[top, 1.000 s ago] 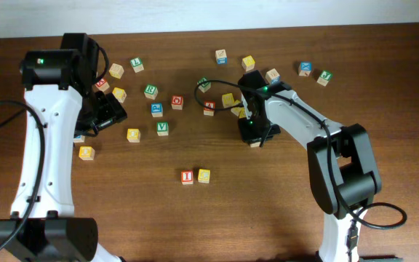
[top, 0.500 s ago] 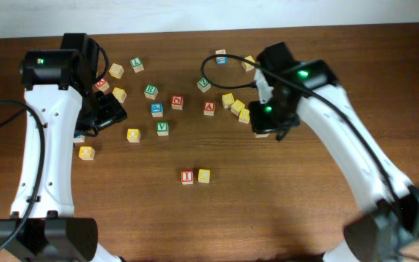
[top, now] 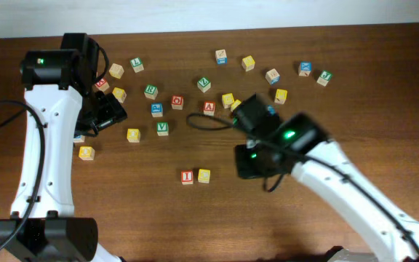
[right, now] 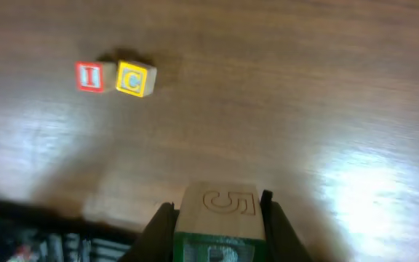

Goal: Spell out ICRA
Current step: 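Carry the green R block toward the I and C blocks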

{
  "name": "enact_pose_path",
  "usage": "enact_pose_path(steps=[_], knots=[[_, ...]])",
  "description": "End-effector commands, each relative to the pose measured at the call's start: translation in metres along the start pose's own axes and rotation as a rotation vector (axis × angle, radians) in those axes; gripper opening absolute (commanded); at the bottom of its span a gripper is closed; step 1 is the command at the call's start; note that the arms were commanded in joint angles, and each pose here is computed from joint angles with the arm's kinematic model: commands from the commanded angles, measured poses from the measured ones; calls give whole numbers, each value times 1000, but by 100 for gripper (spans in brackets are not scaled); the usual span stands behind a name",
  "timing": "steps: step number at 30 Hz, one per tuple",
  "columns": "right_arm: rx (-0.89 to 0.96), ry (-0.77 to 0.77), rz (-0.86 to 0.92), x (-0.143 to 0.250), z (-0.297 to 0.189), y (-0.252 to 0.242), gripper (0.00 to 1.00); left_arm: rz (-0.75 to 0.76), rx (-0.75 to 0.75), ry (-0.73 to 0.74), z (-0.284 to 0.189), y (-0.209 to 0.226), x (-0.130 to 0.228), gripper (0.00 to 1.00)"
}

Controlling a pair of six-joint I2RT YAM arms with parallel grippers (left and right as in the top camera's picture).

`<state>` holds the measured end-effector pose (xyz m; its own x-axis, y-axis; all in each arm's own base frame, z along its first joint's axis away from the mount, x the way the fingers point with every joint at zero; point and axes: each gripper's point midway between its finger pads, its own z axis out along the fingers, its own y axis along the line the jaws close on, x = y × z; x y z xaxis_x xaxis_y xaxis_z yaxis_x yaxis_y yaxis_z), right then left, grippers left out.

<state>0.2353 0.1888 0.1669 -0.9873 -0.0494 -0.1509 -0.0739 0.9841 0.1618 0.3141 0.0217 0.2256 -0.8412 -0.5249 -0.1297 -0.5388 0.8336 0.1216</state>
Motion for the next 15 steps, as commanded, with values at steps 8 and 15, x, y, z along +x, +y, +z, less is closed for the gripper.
enact_pose_path(steps=[8, 15], knots=[[52, -23, 92, -1, 128, 18, 18, -15, -8, 2, 2, 1, -1, 99], [147, 21, 123, 4, 166, 4, 19, -15, -8, 3, 2, 1, -1, 99]])
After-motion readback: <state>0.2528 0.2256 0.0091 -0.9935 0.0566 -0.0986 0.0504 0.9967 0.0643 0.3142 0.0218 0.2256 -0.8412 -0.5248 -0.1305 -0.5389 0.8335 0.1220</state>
